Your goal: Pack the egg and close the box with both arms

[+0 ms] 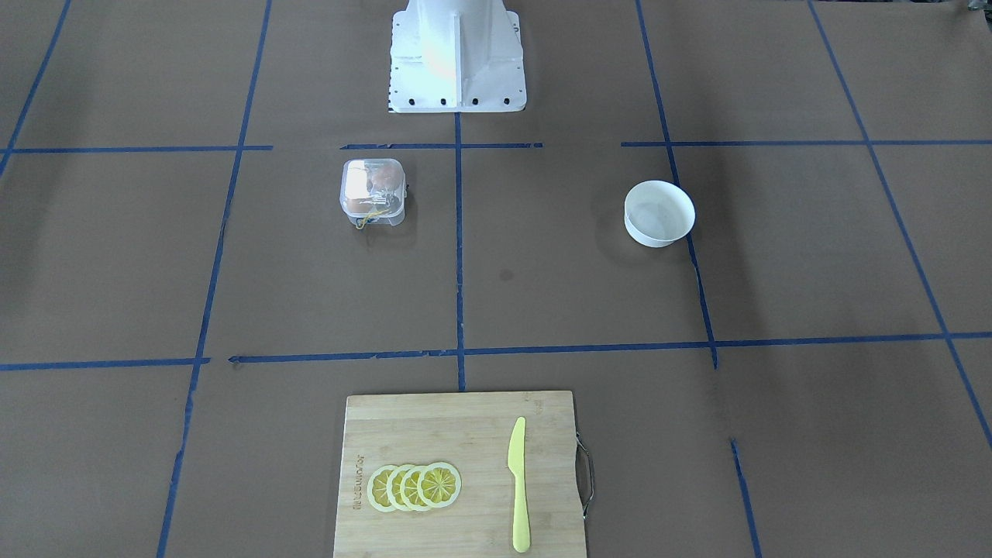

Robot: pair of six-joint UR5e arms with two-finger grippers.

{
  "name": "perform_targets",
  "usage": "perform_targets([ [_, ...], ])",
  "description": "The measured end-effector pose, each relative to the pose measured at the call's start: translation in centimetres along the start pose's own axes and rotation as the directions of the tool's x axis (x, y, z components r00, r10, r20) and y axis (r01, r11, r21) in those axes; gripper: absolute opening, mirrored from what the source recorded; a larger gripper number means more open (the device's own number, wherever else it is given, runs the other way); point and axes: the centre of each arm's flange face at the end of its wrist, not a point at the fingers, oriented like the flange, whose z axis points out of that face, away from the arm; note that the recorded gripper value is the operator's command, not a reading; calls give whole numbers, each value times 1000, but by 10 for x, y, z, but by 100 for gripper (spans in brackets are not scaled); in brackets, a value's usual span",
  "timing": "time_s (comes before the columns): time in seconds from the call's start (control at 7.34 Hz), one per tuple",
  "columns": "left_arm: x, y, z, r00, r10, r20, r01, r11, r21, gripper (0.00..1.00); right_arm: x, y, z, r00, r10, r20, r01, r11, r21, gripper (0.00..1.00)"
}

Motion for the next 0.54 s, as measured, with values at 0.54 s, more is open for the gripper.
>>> perform_targets([
  [0.54, 1, 2, 0, 1000, -1, -6, 1, 1000, 2, 100, -12, -4, -18, 1000, 12, -6, -13, 1000, -16, 100],
])
